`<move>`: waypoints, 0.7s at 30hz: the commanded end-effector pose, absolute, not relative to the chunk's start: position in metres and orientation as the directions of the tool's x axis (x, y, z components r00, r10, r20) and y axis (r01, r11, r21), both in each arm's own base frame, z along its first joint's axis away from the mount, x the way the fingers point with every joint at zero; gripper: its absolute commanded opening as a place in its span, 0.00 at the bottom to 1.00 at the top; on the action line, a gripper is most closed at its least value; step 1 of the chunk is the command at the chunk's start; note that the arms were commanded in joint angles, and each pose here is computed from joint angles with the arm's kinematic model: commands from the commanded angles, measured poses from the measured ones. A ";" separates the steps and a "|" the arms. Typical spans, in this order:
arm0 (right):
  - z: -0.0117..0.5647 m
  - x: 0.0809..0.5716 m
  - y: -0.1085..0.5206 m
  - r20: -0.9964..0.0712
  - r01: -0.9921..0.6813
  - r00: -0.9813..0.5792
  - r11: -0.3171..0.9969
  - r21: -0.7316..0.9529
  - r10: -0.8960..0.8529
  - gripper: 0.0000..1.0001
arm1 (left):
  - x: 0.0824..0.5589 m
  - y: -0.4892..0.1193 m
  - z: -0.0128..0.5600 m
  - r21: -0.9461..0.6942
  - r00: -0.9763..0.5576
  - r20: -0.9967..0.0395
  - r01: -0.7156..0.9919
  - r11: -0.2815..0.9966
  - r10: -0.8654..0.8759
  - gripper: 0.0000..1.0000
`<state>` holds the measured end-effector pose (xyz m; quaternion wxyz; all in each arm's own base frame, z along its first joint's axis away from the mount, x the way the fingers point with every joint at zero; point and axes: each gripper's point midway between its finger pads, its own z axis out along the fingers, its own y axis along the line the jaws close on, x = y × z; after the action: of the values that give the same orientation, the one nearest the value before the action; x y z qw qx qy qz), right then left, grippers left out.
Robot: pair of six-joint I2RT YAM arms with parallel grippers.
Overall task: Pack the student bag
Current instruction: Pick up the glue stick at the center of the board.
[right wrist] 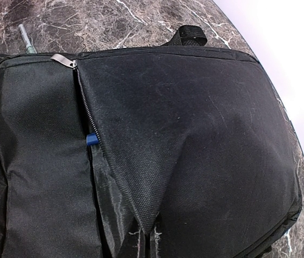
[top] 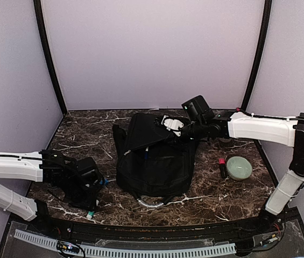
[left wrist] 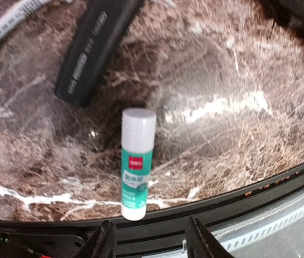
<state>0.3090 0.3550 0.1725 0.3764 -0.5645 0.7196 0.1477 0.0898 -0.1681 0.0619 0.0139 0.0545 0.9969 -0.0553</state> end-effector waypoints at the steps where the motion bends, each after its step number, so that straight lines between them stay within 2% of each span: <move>1: 0.195 0.313 0.358 -0.756 -0.915 -0.037 0.327 -0.238 -0.653 0.00 | 0.074 -0.161 0.051 -0.038 -0.994 0.011 0.105 0.994 0.105 0.46; 5: 0.194 0.312 0.359 -0.756 -0.918 -0.040 0.322 -0.230 -0.653 0.00 | 0.069 -0.159 0.039 -0.018 -0.995 0.021 0.098 0.995 0.098 0.41; 9: 0.193 0.312 0.359 -0.757 -0.920 -0.042 0.321 -0.225 -0.652 0.00 | 0.070 -0.150 0.035 0.018 -0.997 0.007 0.073 0.997 0.072 0.33; 21: 0.191 0.311 0.359 -0.754 -0.921 -0.047 0.320 -0.222 -0.655 0.00 | 0.080 -0.157 0.020 0.016 -0.997 -0.030 0.076 0.997 0.076 0.31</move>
<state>0.3085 0.3551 0.1726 0.3755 -0.5648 0.7190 0.1521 0.0761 -0.1578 0.0266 0.0056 0.0370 0.9993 -0.0003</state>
